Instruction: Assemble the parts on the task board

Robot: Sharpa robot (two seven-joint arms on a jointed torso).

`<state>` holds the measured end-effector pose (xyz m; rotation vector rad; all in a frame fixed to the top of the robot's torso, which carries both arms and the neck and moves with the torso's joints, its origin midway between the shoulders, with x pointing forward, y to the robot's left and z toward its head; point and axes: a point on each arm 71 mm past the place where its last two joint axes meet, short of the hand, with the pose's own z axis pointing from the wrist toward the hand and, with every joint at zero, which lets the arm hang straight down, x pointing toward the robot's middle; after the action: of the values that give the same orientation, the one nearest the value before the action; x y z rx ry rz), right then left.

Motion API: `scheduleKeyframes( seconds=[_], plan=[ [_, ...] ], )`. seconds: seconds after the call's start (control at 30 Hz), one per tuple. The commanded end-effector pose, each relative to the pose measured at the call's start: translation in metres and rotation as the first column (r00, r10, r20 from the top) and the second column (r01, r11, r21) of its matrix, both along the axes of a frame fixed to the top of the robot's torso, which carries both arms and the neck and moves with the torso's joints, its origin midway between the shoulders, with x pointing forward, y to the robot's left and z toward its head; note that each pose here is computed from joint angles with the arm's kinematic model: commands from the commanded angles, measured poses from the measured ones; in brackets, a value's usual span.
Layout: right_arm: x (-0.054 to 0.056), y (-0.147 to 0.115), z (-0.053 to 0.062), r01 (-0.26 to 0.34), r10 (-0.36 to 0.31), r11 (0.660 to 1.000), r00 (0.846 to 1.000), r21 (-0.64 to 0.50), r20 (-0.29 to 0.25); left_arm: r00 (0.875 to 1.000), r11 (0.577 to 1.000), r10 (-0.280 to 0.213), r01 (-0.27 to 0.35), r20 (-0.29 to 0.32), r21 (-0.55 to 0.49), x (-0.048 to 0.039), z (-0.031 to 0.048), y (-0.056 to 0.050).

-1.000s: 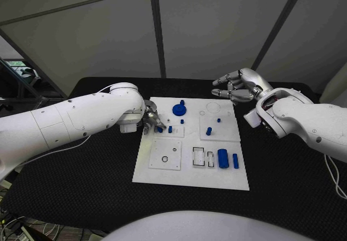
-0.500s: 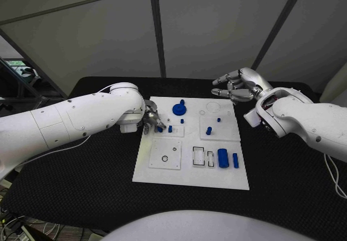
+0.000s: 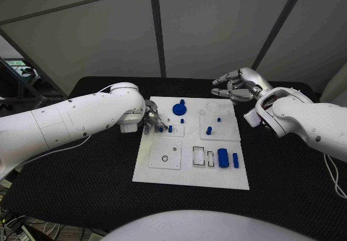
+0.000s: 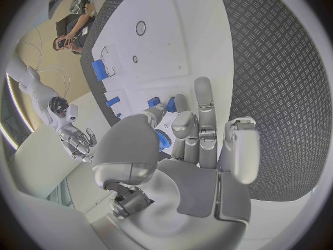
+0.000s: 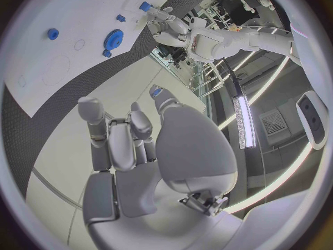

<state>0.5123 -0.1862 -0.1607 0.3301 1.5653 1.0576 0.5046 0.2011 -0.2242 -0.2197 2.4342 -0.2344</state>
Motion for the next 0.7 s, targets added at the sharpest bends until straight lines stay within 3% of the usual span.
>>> scheduleKeyframes(
  seconds=[0.03,0.47,0.7],
  plan=[
    [-0.0001,0.0012,0.0011,-0.009,0.009,1.0,1.0,0.0,0.003,1.0,1.0,0.004,-0.004,-0.002,0.009,-0.0006,-0.0015,-0.0007],
    [-0.0001,0.0008,0.001,-0.009,0.009,1.0,1.0,-0.001,0.002,1.0,1.0,0.015,-0.015,0.003,0.009,0.001,-0.0016,0.0014],
    [0.0002,0.001,0.0007,-0.01,0.01,1.0,1.0,-0.002,0.0,0.998,0.999,0.042,-0.041,0.043,-0.021,0.0031,0.0025,0.0022]
  ],
)
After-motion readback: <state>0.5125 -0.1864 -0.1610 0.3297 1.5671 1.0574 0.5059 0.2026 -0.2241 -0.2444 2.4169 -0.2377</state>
